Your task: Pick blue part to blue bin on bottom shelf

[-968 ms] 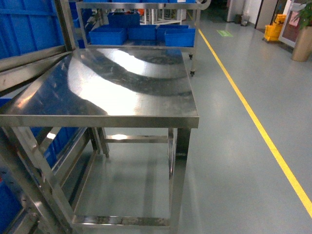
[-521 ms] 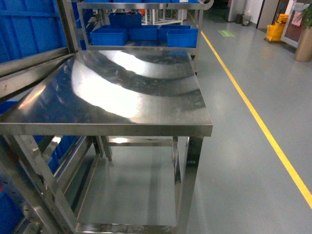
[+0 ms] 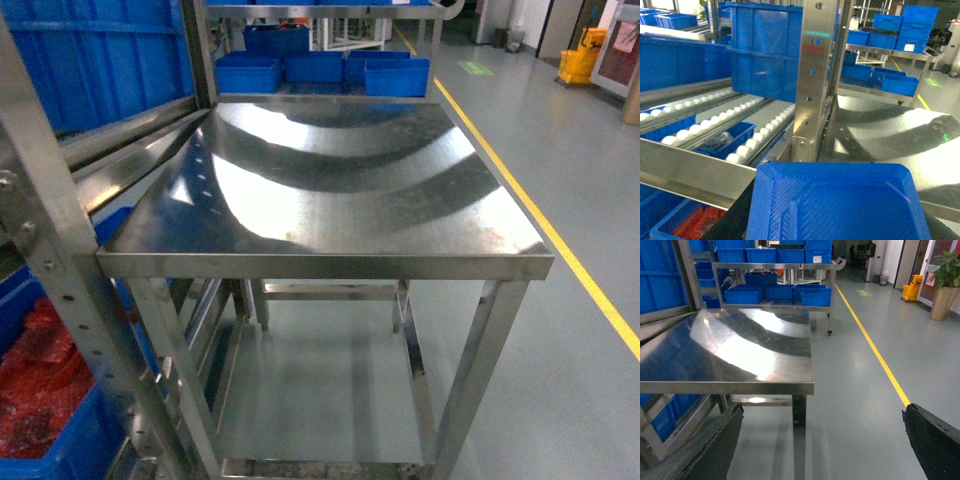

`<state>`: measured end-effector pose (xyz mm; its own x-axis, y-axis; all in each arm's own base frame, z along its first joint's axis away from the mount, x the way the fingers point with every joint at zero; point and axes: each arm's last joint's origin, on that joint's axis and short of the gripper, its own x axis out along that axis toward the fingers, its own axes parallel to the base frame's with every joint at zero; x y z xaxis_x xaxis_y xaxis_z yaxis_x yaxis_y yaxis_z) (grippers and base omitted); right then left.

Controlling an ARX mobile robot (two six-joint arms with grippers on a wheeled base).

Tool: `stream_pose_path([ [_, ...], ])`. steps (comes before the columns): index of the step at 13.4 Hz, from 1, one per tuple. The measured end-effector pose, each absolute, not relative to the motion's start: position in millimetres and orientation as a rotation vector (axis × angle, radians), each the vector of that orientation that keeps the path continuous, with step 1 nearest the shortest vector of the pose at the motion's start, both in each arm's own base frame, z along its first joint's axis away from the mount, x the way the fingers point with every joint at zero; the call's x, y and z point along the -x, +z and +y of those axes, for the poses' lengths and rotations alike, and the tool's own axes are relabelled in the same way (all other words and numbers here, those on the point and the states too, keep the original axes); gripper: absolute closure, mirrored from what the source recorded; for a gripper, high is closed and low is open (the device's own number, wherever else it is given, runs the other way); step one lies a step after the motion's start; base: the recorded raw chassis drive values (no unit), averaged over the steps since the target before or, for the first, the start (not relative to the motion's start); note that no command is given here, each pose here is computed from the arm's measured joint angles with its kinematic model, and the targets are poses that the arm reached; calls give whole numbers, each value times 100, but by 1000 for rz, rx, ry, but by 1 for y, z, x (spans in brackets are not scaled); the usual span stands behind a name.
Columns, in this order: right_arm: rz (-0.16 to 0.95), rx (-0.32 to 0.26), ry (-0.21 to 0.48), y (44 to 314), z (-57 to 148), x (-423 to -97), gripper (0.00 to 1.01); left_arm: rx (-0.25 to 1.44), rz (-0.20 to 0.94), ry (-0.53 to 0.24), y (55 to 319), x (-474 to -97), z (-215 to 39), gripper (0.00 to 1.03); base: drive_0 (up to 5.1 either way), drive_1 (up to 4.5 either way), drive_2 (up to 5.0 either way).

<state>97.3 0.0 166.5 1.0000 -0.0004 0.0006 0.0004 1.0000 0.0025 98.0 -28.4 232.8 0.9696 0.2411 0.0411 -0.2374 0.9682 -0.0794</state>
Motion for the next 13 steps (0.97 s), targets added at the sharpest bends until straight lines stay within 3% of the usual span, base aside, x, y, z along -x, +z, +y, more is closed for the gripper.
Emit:
stream_pose_path([
  [3, -2, -2, 0, 167, 0, -97, 3, 74, -50, 243, 233, -98, -28, 60, -458, 94, 387],
  [13, -2, -2, 0, 167, 0, -97, 3, 75, -52, 244, 233, -98, -28, 60, -493, 278, 208],
])
